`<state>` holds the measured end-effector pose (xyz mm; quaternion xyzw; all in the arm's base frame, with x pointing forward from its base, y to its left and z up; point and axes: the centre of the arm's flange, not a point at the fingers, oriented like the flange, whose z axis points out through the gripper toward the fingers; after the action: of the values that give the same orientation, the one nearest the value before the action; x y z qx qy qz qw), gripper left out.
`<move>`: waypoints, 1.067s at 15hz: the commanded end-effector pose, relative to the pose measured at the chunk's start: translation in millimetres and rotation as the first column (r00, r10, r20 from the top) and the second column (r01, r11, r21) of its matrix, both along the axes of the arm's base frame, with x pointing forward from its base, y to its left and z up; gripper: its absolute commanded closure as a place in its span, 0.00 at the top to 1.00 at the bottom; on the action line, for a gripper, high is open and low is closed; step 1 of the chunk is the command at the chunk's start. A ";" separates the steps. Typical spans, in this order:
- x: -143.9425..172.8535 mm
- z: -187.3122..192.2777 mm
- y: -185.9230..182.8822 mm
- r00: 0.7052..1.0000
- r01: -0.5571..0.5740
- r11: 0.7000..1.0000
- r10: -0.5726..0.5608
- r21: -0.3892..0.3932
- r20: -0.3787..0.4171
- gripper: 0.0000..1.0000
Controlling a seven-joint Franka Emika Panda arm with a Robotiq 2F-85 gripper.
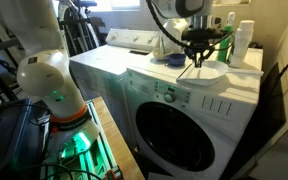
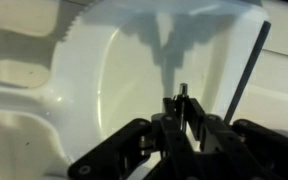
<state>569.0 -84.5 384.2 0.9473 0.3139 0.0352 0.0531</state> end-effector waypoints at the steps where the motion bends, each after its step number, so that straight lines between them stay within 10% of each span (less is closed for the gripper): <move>1: -18.7 89.7 42.1 0.996 -0.083 0.979 0.075 -0.189 -0.046 0.05; 8: -63.9 187.6 228.3 0.961 -0.273 0.815 0.210 -0.512 -0.178 0.05; 12: -92.0 201.3 345.8 0.918 -0.397 0.662 0.281 -0.636 -0.280 0.05; 16: -74.8 182.1 361.1 0.833 -0.548 0.475 0.385 -0.689 -0.397 0.05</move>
<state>453.7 277.9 578.2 0.7518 0.5069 -0.1470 0.3952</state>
